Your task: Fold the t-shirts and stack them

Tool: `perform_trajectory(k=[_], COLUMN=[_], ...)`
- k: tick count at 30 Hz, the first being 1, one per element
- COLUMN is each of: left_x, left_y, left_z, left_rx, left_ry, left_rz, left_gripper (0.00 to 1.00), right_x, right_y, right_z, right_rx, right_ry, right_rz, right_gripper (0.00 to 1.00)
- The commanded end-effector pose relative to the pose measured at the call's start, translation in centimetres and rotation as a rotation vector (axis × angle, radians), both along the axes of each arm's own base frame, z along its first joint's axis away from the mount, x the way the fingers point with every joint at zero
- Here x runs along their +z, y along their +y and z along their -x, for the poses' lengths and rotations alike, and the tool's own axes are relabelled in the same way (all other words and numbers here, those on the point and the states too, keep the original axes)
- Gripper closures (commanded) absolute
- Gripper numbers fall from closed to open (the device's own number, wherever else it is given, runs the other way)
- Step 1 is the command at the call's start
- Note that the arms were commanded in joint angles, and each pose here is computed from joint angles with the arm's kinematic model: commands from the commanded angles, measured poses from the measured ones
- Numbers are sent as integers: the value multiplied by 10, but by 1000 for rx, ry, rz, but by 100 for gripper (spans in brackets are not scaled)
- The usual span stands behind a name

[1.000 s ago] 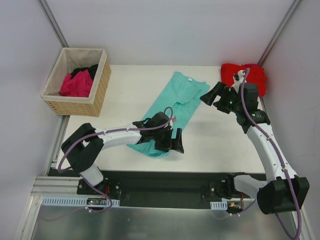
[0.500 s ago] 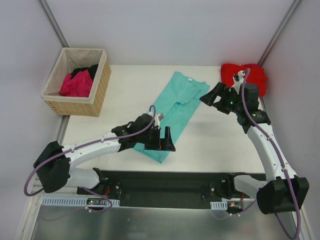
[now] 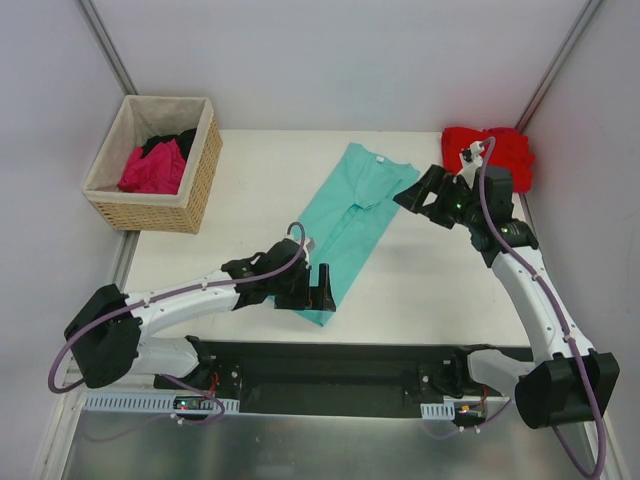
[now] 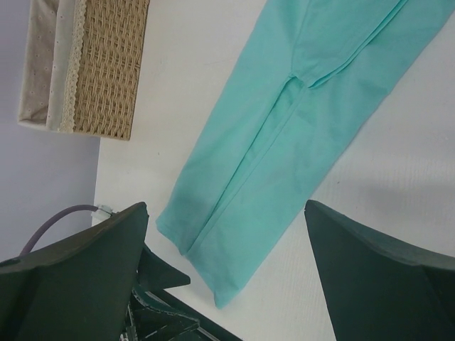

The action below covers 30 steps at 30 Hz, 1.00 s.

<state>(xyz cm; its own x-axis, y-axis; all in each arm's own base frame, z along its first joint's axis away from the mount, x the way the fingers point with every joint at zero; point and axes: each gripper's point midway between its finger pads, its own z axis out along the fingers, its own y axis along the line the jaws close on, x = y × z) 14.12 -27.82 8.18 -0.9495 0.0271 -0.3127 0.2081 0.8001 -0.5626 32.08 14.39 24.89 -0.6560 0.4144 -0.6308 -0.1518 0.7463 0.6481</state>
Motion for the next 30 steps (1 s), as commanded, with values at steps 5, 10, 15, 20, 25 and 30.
perform_trajectory(k=[5, 10, 15, 20, 25, 30], left_x=[-2, -8, -22, -29, -34, -25], left_y=[-8, 0, 18, 34, 45, 51], left_z=[-21, -29, -39, -44, -43, -44], left_rx=[20, 45, 101, 150, 177, 193], left_ry=[-64, -80, -69, -59, -54, -77], left_rz=[-10, -30, -59, -64, -71, -37], left_gripper=[1, 1, 1, 1, 1, 1], right_x=[7, 5, 2, -5, -33, -60], right_y=[3, 4, 8, 21, 62, 97], right_z=[1, -1, -1, 4, 28, 56], right_rx=[15, 19, 38, 73, 182, 261], right_ry=[-32, -27, -20, -1, 70, 108], right_rz=[-2, 0, -3, 2, -5, 17], right_gripper=[4, 3, 3, 3, 4, 4])
